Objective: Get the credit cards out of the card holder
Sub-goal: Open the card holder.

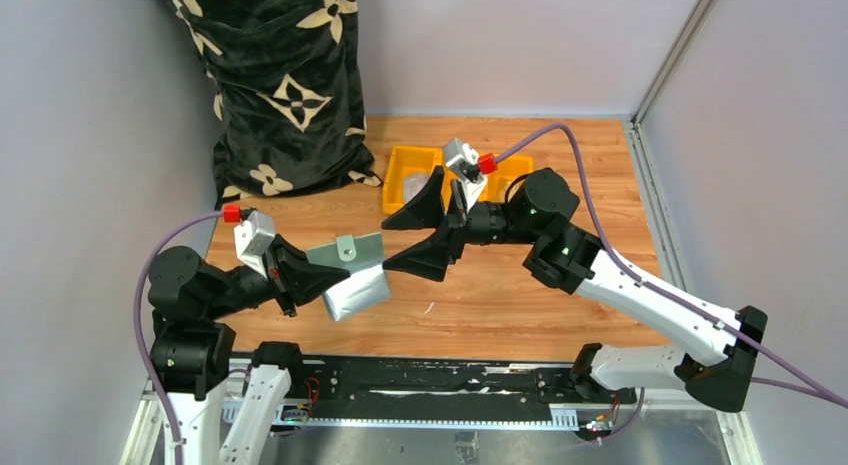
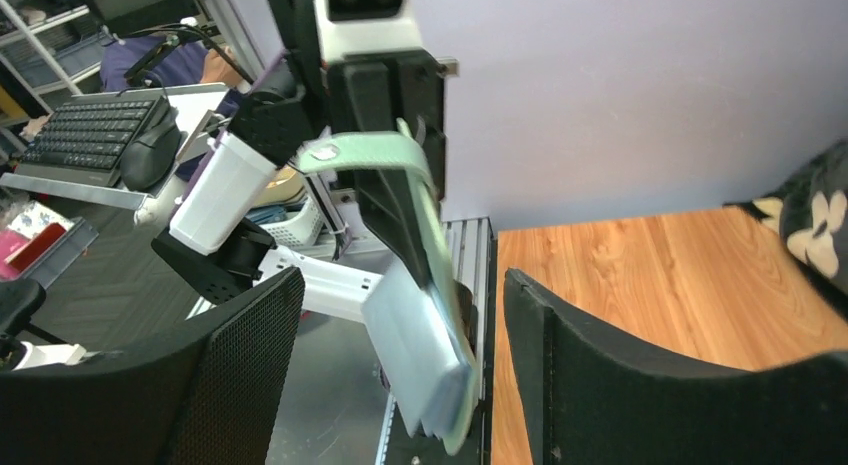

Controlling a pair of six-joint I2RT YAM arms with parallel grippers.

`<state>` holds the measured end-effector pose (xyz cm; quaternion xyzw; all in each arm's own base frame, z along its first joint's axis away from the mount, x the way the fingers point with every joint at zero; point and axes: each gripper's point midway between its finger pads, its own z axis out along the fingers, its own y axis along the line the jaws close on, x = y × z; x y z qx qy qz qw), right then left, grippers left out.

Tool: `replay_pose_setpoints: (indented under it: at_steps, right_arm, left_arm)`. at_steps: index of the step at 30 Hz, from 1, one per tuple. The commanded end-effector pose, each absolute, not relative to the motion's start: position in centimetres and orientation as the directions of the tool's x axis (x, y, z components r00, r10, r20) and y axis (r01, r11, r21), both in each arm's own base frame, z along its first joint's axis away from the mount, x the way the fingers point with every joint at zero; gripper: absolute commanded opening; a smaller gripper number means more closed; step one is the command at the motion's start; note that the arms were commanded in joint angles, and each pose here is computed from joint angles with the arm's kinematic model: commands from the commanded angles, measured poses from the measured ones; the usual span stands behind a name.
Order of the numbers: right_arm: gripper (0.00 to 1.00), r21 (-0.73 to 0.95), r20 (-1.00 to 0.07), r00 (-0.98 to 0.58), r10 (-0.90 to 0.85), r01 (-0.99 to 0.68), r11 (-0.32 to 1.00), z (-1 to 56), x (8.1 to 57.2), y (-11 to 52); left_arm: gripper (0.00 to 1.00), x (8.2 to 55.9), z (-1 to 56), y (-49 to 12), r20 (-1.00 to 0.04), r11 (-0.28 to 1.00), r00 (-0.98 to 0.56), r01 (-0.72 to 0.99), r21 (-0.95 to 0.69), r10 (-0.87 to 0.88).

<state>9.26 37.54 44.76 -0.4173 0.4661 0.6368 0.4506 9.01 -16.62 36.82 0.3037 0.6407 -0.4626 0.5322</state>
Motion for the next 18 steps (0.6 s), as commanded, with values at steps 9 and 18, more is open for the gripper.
replay_pose_setpoints:
  at_steps: [9, 18]
  right_arm:
    - [0.81, 0.233, -0.958, -0.247, 0.142, -0.966, -0.109, 41.6, 10.0, 35.0]
    - [0.83, 0.228, -0.957, -0.249, 0.152, -0.963, -0.144, 39.6, 9.0, 34.3]
  left_arm:
    - [0.0, 8.1, 40.4, -17.2, -0.957, 0.325, -0.228, 0.905, -0.276, -0.179]
    - [0.0, 7.8, 41.8, -17.4, -0.932, 0.278, -0.278, 0.9, -0.337, -0.231]
